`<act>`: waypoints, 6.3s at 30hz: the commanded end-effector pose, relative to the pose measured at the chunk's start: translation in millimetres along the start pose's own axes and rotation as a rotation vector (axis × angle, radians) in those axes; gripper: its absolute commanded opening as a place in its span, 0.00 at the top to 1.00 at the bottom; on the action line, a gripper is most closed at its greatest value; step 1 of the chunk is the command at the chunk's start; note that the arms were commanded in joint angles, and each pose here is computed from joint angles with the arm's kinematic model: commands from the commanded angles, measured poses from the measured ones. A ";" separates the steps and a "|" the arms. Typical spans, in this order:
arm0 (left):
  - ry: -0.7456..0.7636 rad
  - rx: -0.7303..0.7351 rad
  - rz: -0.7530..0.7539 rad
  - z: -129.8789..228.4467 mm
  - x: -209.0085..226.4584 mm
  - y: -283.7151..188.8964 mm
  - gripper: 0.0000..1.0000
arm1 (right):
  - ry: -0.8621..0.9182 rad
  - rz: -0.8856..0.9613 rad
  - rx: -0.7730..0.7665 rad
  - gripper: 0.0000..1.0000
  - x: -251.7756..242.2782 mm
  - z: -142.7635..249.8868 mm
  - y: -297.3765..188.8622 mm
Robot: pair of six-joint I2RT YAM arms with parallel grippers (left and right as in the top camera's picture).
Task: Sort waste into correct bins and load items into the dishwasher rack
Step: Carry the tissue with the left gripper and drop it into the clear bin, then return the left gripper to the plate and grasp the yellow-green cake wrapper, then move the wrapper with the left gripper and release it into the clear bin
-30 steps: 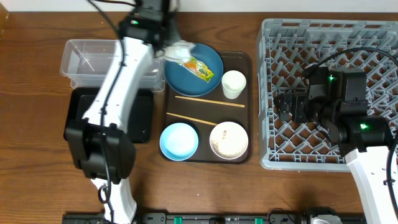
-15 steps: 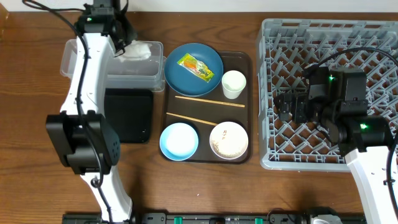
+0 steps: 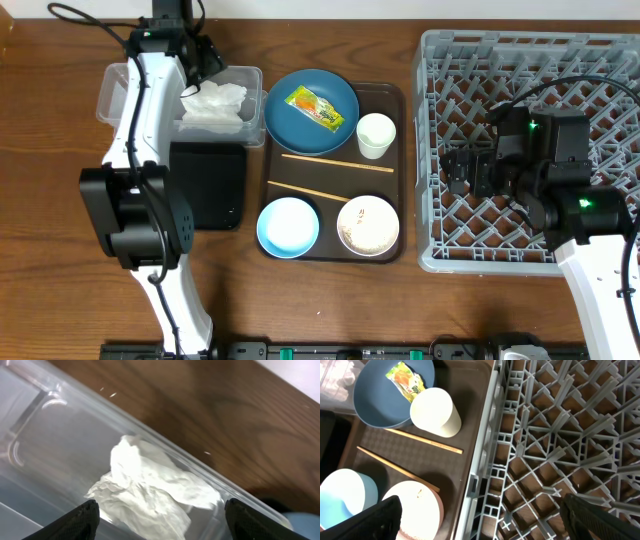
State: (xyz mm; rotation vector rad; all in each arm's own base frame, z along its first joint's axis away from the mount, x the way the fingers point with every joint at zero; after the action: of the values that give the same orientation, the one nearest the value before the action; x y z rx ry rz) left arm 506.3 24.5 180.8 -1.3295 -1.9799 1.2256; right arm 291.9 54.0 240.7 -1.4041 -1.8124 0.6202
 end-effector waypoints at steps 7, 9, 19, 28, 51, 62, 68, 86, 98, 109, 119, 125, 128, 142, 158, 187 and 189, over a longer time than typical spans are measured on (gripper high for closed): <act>0.305 -0.094 0.187 33.5 -103.6 -76.2 0.17 | -0.018 -0.025 -0.018 0.01 9.0 -4.0 -4.3; 0.352 -0.078 0.212 50.6 -126.1 -74.3 0.17 | -0.018 -0.032 -0.015 0.01 10.0 -3.6 -4.3; 0.242 0.049 0.168 101.0 -156.7 -32.7 0.17 | -0.016 -0.044 -0.004 0.01 11.4 -1.5 -4.4; 0.257 0.115 0.137 137.9 -175.9 16.5 0.17 | -0.014 -0.043 0.004 0.01 11.1 0.2 -4.4; 0.207 0.203 0.029 176.3 -165.4 83.9 0.78 | -0.008 -0.039 0.029 0.01 10.3 5.3 -4.4; 0.207 0.145 0.081 147.9 -169.9 32.9 0.94 | -0.008 -0.040 0.026 0.01 10.4 4.8 -4.4; 0.216 0.036 0.173 112.9 -173.6 -34.2 0.94 | -0.008 -0.040 0.026 0.01 10.5 4.9 -4.4; 0.213 0.063 0.150 130.5 -183.5 24.8 0.32 | -0.007 -0.039 0.032 0.01 10.3 5.9 -4.5; 0.155 0.108 0.107 154.2 -183.3 76.6 0.29 | -0.007 -0.039 0.032 0.01 10.2 6.0 -4.5; 0.163 0.129 0.088 163.3 -180.5 90.2 0.25 | -0.007 -0.039 0.032 0.01 10.3 5.9 -4.5; 0.169 0.142 0.071 170.5 -175.2 96.5 0.25 | -0.008 -0.039 0.031 0.01 10.3 5.9 -4.5; 0.178 0.170 0.047 181.1 -170.3 108.9 0.51 | -0.007 -0.039 0.032 0.01 10.3 5.9 -4.5; 0.186 0.191 0.027 187.8 -166.2 114.8 0.62 | -0.006 -0.039 0.035 0.01 10.2 6.6 -4.5; 0.225 0.145 0.072 157.5 -172.5 62.8 0.94 | -0.006 -0.038 0.037 0.01 10.1 7.0 -4.5; 0.019 -0.079 0.125 46.2 -111.3 -70.5 0.94 | -0.006 -0.039 0.035 0.01 10.2 6.5 -4.5; 0.114 0.108 0.269 31.9 -57.4 -41.4 0.46 | -0.011 -0.064 0.016 0.01 13.8 2.5 -4.6; 0.269 0.119 0.376 44.5 -81.0 -55.4 0.44 | -0.012 -0.066 0.013 0.01 14.2 1.9 -4.6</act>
State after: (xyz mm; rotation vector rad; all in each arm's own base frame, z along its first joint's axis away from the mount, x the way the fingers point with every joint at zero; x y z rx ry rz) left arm 490.6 -23.2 174.9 -1.3908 -1.8281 1.4085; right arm 286.5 58.9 238.5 -1.3467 -1.8125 0.6201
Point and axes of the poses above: each gripper's point midway between its finger pads, its own y axis out along the fingers, its own x axis along the line the jaws close on, z = x × y, the point moved 4 cm from there along -y, back along the fingers, and after that the axes turned 4 degrees about y, right-handed, at the moved point
